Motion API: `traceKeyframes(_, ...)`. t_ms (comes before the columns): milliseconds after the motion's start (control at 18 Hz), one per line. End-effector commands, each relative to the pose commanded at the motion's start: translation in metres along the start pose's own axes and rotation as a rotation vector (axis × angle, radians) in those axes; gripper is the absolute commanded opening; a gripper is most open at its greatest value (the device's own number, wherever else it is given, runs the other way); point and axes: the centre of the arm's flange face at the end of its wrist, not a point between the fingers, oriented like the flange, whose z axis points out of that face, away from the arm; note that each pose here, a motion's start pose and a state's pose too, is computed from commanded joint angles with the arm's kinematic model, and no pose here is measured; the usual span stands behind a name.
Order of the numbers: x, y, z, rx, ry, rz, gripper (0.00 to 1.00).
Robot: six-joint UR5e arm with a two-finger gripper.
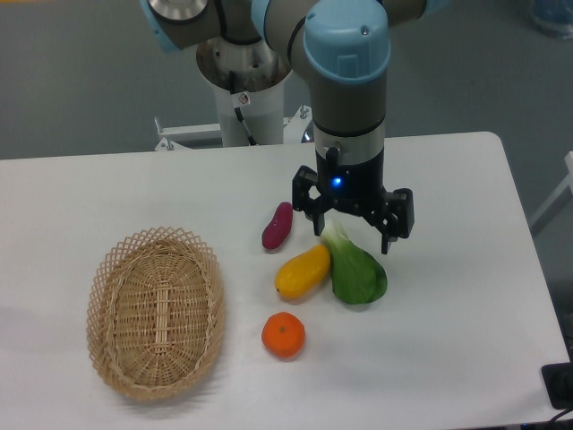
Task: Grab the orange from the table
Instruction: 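Lower the open gripper slightly above the yellow and green produce, then move the gripper over to the orange and descend around it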
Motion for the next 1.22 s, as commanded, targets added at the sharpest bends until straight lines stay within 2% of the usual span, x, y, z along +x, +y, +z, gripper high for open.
traceKeyframes(389, -0.002, 0.003, 0.002, 0.018, 0.012, -0.012, 1.00)
traceKeyframes(556, 0.000, 0.005, 0.015, 0.032, -0.006, -0.013, 1.00)
traceKeyframes(1000, 0.006, 0.003, 0.034, 0.014, 0.018, -0.241, 1.00)
traceKeyframes(1111, 0.006, 0.002, 0.044, 0.003, 0.029, -0.241, 1.00)
traceKeyframes(1222, 0.012, -0.008, 0.073, 0.003, 0.090, -0.239, 1.00)
